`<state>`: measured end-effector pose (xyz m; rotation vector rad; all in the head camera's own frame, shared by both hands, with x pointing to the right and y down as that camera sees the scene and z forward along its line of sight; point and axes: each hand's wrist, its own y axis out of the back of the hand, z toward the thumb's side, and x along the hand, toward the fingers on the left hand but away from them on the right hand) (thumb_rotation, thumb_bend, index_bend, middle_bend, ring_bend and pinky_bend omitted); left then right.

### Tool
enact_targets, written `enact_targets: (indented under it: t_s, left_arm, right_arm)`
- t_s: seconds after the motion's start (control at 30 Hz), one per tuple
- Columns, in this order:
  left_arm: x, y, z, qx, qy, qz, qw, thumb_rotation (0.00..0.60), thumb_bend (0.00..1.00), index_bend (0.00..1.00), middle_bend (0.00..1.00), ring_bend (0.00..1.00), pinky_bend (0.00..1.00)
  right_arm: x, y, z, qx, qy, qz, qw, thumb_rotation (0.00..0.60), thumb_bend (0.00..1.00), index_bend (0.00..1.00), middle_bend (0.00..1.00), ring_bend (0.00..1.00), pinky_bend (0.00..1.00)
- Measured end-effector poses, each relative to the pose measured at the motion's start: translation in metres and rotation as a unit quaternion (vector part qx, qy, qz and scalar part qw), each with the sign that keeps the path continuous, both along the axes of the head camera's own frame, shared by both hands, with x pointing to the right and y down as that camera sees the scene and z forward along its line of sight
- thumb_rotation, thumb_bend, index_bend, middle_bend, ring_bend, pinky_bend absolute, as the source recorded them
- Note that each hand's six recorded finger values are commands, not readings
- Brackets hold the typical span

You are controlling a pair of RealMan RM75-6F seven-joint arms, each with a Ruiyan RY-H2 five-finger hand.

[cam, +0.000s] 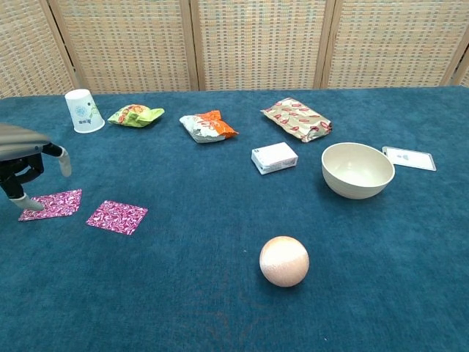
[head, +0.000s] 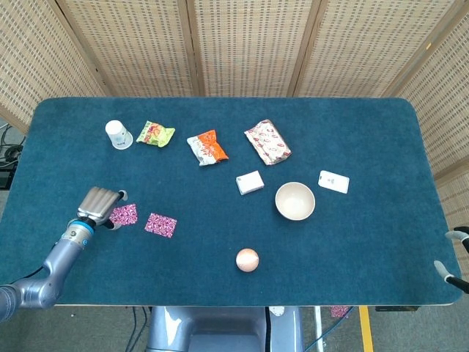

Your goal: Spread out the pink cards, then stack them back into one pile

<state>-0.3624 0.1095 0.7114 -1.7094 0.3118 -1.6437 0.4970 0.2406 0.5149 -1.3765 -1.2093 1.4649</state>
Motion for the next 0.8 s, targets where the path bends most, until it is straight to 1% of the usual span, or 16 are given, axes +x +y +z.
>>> enact_targets:
  t_s: [0.23,0.53,0.8]
  left_arm:
    - [0.032,0.001,-0.009,-0.002,0.031,0.043,0.9986,0.522,0.18,0.3,0.81,0.79,0.68]
    - [0.061,0.004,-0.004,-0.01,0.039,0.081,0.9959,0.522,0.18,0.3,0.81,0.79,0.68]
    - [0.077,0.01,0.002,-0.016,0.042,0.097,0.9943,0.521,0.2,0.3,0.81,0.79,0.68]
  right_arm:
    - [0.0,0.002,-0.002,0.002,0.0,0.001,1.0,0.6,0.23,0.35,0.32,0.16,0.14]
    - [0.002,0.002,-0.004,0.003,0.002,0.004,1.0,0.6,0.23,0.35,0.32,0.16,0.14]
    - [0.003,0.003,-0.005,0.004,0.003,0.006,1.0,0.6,0.23,0.35,0.32,0.16,0.14]
